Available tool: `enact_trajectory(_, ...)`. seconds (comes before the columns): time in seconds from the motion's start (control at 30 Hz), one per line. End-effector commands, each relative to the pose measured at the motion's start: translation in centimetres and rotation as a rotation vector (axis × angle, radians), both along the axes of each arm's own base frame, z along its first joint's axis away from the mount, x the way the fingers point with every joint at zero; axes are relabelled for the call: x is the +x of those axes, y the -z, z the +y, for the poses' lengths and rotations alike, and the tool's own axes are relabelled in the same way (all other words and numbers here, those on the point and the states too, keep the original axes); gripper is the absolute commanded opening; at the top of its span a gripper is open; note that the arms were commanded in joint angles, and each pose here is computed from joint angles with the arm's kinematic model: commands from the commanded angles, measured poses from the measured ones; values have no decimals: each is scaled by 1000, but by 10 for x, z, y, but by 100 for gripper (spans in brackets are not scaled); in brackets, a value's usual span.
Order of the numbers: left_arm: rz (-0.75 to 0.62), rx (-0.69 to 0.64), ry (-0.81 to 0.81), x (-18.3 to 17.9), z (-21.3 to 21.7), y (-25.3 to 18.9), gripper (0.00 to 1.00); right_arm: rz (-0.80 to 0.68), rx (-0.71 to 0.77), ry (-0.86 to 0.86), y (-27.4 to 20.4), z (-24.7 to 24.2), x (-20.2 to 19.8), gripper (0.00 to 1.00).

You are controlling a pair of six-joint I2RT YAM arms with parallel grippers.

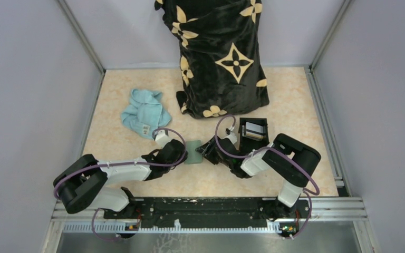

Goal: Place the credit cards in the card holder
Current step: Close the card holder at the center of the board.

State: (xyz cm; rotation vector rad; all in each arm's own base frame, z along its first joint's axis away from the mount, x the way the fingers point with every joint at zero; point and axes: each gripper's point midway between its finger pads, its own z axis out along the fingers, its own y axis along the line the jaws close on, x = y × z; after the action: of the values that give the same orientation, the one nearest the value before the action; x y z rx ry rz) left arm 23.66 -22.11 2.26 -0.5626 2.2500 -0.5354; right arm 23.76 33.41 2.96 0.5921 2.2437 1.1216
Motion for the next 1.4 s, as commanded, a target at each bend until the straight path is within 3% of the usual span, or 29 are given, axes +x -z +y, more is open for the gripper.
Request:
enact_trajectory(0.0,176,127,73,-40,19,45,30,208,-239,-137,75,-26,-50,45)
enact_trajectory(0.87,157,146,50,-33,20,40,31,300,-374,-235,119,-47,-83,41)
enact_trajectory(1.37,167,160,45,-34,23,43,30,301,-369,-235,122,-45,-83,29)
